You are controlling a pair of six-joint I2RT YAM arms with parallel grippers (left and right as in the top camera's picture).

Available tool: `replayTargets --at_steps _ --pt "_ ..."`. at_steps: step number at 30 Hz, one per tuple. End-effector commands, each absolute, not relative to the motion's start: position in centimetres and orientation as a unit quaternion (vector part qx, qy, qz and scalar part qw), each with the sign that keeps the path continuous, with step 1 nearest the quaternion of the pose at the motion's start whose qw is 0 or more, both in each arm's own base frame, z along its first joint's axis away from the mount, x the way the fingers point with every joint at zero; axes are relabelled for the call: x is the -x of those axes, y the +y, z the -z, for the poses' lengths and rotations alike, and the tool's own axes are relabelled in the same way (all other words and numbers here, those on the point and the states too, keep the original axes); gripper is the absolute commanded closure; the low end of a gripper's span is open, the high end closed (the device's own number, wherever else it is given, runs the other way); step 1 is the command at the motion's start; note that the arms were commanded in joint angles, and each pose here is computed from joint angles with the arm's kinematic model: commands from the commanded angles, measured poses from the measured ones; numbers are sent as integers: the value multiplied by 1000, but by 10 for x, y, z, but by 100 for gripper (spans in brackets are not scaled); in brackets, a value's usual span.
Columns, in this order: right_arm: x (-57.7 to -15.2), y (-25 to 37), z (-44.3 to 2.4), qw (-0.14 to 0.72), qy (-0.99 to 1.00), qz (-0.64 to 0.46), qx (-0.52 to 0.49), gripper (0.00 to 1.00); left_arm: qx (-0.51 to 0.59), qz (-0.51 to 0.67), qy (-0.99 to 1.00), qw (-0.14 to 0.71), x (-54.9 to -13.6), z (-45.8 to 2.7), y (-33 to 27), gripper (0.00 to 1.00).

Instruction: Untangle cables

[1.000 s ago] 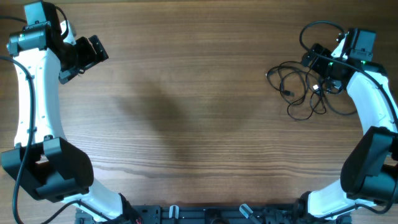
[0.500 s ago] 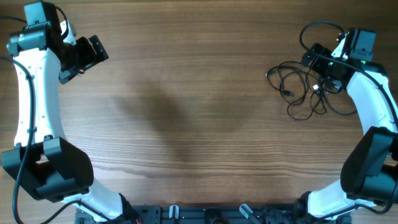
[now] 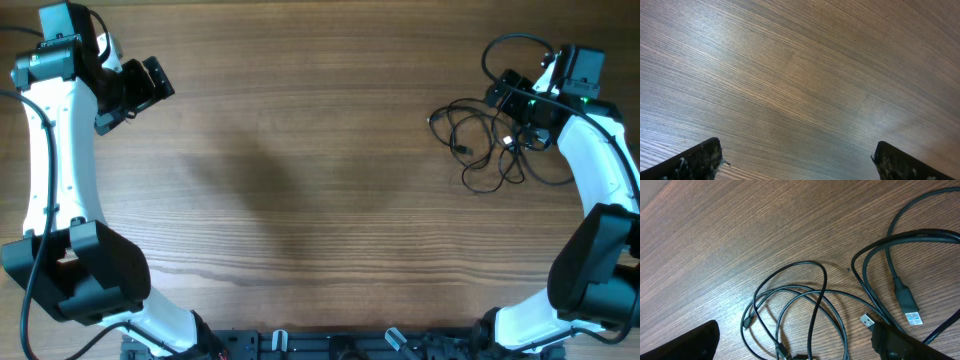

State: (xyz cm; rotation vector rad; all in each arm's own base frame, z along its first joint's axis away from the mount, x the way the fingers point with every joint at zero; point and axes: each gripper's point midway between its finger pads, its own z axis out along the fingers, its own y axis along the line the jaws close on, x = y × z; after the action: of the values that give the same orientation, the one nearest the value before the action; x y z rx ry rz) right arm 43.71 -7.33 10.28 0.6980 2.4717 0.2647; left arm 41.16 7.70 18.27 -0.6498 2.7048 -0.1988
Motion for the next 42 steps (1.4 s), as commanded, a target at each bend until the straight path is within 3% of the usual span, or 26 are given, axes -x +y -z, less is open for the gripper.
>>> replayTargets --at_steps 1,11,14,23,31,36,42 --pt "-442 -70 -113 288 917 -108 -254 0 235 74 953 178 -413 -185 78 0" --pt "-442 -70 -112 287 917 -108 -254 0 235 74 953 178 -413 -185 78 0" --pt "-442 -70 -131 308 912 -108 -250 0 235 74 953 178 -413 -185 78 0" --pt "-389 -58 -322 520 822 -115 -202 1 235 74 953 178 -413 -185 78 0" --pt "-313 -40 -422 640 742 -115 -166 0 235 74 953 178 -413 -185 78 0" --pt "-295 -36 -414 623 754 -115 -171 0 235 74 953 178 -413 -185 78 0" --pt "-244 -45 -384 614 761 -55 -203 0 235 74 953 178 -413 -185 78 0"
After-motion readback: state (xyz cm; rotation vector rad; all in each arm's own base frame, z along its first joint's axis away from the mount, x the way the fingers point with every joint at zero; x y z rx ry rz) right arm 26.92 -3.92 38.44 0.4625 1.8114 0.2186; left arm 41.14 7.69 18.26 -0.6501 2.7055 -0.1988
